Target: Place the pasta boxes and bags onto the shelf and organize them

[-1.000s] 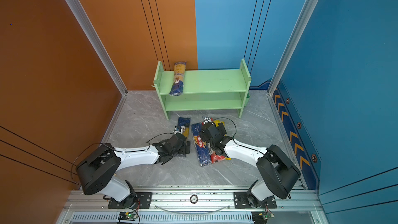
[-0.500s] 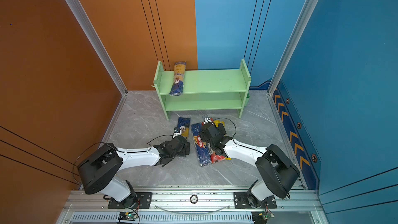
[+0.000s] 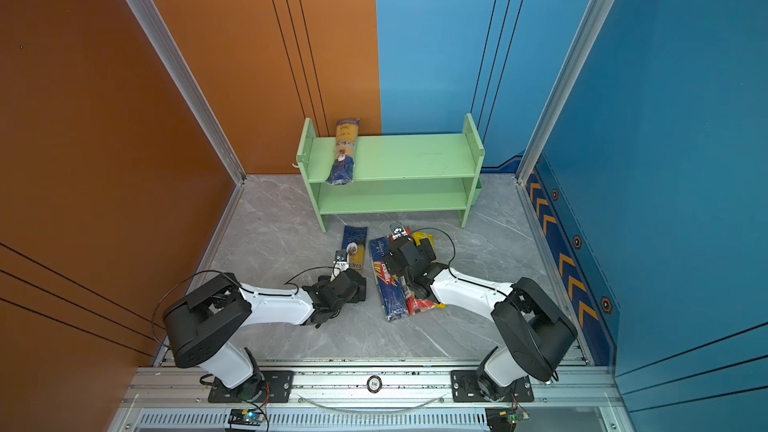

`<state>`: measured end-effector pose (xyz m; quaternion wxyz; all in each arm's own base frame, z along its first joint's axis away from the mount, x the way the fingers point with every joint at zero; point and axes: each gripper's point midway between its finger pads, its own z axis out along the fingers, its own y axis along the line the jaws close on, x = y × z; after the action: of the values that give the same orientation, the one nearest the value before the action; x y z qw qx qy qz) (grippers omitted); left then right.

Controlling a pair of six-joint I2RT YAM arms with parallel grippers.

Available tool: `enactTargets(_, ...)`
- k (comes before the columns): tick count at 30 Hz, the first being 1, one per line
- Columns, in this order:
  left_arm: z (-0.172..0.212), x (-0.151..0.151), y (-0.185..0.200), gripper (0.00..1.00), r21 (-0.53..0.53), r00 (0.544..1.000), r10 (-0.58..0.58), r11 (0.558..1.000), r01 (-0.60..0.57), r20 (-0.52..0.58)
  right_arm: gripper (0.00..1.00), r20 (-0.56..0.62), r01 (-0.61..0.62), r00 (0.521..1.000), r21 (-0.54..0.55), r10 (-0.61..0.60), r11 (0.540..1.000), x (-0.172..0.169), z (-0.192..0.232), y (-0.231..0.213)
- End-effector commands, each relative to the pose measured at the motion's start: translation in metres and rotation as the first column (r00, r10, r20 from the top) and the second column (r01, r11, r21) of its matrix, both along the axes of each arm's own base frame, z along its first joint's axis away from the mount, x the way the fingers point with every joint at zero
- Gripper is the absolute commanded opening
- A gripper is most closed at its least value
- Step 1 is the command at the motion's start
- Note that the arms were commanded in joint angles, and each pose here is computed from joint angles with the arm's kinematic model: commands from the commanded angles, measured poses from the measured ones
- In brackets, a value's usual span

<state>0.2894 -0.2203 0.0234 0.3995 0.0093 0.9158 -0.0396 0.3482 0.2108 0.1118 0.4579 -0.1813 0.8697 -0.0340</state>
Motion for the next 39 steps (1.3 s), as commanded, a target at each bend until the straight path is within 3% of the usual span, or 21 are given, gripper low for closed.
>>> enactTargets(1, -0.019, -0.009, 0.007, 0.98, 0.034, 0.999, 0.020, 0.999, -0.018, -0.042, 1.00, -0.017, 0.016, 1.000, 0.010, -0.016, 1.000, -0.001, -0.007, -0.003)
enactTargets(39, -0.030, -0.033, 0.009, 0.99, 0.075, 0.999, 0.045, 0.996, -0.044, -0.018, 1.00, -0.007, 0.016, 1.000, 0.020, -0.016, 1.000, 0.000, -0.002, -0.002)
